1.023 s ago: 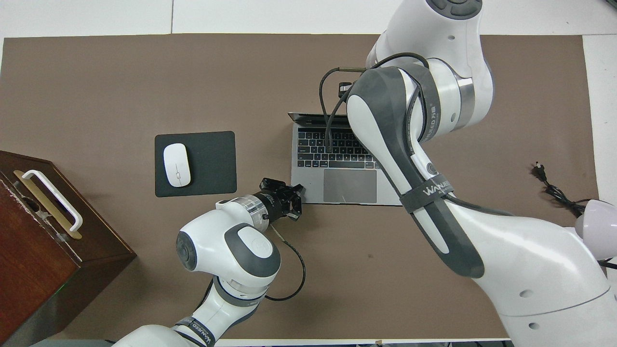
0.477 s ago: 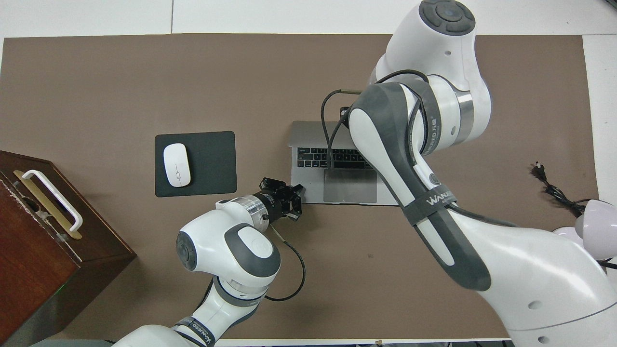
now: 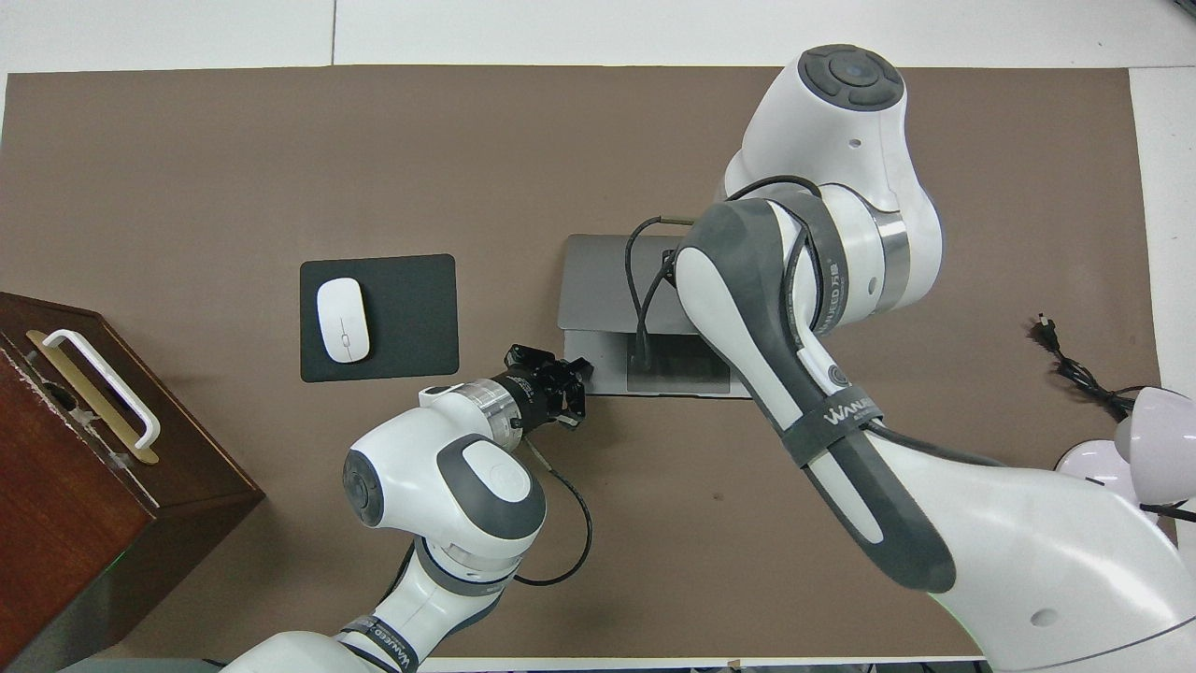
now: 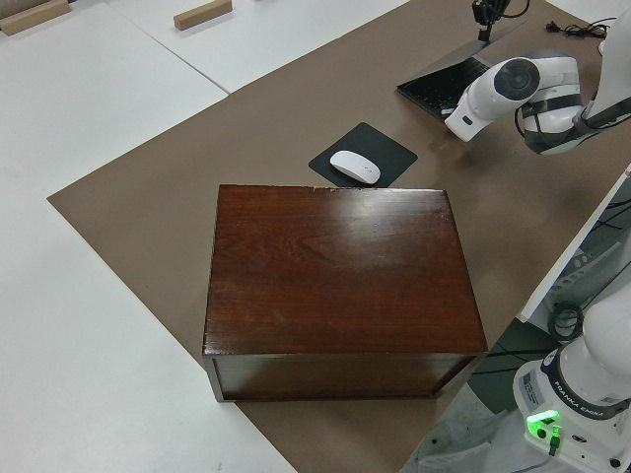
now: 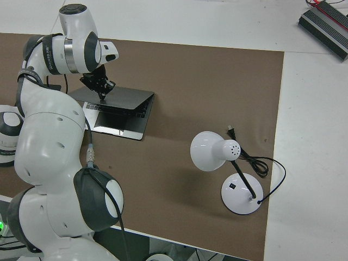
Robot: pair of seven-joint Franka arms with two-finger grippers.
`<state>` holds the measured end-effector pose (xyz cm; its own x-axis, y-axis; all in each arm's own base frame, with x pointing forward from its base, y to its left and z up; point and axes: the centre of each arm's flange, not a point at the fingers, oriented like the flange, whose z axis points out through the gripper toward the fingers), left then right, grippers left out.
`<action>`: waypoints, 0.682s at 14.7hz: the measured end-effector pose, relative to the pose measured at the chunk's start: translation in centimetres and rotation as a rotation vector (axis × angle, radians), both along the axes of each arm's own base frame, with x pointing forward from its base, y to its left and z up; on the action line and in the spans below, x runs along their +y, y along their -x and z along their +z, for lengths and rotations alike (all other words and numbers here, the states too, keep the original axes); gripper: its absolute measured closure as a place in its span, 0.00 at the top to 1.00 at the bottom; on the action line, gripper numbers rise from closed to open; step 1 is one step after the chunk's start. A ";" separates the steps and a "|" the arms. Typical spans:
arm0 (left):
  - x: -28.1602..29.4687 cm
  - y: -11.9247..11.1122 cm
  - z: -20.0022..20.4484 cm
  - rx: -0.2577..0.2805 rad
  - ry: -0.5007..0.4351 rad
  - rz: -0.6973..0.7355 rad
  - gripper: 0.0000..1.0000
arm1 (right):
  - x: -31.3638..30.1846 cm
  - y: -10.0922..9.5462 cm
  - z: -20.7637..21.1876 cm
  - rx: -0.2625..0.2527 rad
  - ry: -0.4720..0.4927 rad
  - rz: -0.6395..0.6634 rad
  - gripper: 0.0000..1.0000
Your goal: Close laptop with both arms
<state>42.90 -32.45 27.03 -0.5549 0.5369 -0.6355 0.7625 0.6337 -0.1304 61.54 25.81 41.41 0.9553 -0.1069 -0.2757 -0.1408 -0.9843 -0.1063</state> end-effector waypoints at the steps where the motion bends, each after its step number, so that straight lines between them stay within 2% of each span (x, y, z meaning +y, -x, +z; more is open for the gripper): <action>1: 0.0 0.0 0.0 -0.003 -0.003 -0.002 0.01 | -0.1 0.4 -0.2 0.007 0.001 0.000 0.01; 10: 0.0 0.1 0.0 -0.012 -0.010 -0.012 0.01 | -0.3 2.9 -3.3 0.001 0.002 -0.011 0.01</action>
<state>42.83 -32.49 27.04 -0.5412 0.5494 -0.6366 0.7712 0.6260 -0.1153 58.59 25.56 38.15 0.9538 -0.1181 -0.2762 -0.1520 -0.9828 -0.1047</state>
